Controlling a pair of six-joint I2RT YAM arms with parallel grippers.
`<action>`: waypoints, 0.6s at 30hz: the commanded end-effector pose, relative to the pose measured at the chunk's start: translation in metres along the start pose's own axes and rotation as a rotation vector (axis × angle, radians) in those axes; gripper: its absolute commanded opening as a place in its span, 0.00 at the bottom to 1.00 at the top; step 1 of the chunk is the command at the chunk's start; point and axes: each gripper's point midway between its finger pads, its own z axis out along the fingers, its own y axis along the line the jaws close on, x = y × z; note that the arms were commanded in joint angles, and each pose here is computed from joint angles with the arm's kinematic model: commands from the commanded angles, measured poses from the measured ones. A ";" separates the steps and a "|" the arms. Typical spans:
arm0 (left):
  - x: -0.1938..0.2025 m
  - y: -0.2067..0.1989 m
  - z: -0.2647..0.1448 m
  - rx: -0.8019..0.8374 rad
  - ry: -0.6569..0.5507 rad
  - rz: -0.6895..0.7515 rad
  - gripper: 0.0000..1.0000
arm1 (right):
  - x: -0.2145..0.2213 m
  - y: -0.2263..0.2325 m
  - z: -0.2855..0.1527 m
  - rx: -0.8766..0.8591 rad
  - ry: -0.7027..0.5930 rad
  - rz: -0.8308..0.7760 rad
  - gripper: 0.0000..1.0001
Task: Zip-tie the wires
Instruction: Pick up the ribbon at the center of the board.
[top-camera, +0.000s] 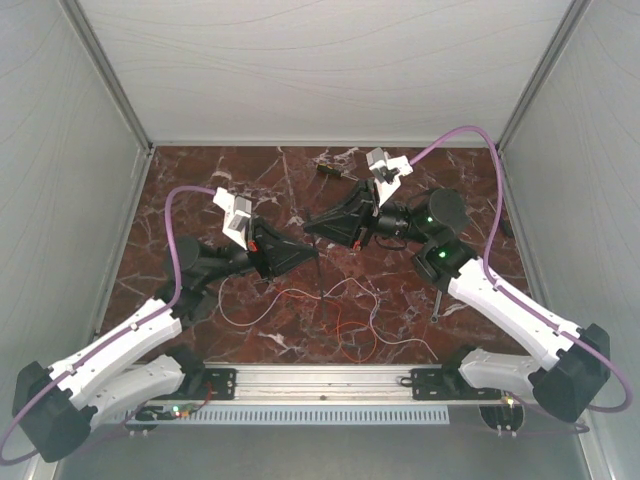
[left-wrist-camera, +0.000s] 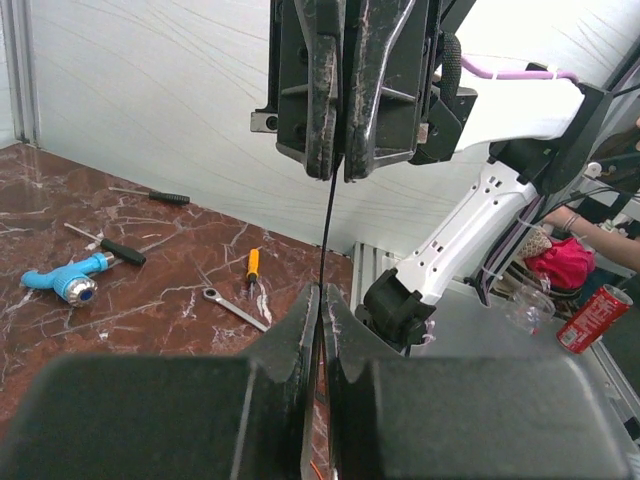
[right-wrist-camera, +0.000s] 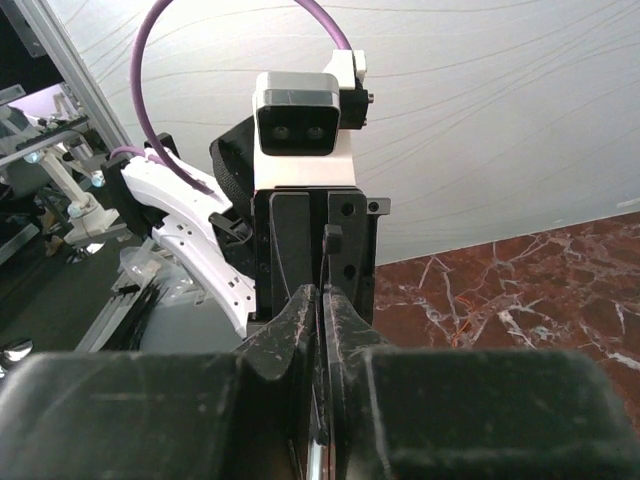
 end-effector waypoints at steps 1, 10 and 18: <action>-0.023 -0.015 0.004 0.052 -0.047 0.069 0.00 | -0.019 0.009 0.004 -0.022 -0.040 -0.035 0.00; -0.021 -0.011 0.002 0.025 -0.039 0.074 0.40 | -0.021 -0.001 0.001 0.049 -0.064 -0.063 0.00; -0.003 0.023 -0.031 -0.237 0.009 0.148 1.00 | 0.005 -0.071 -0.011 0.339 -0.071 -0.083 0.00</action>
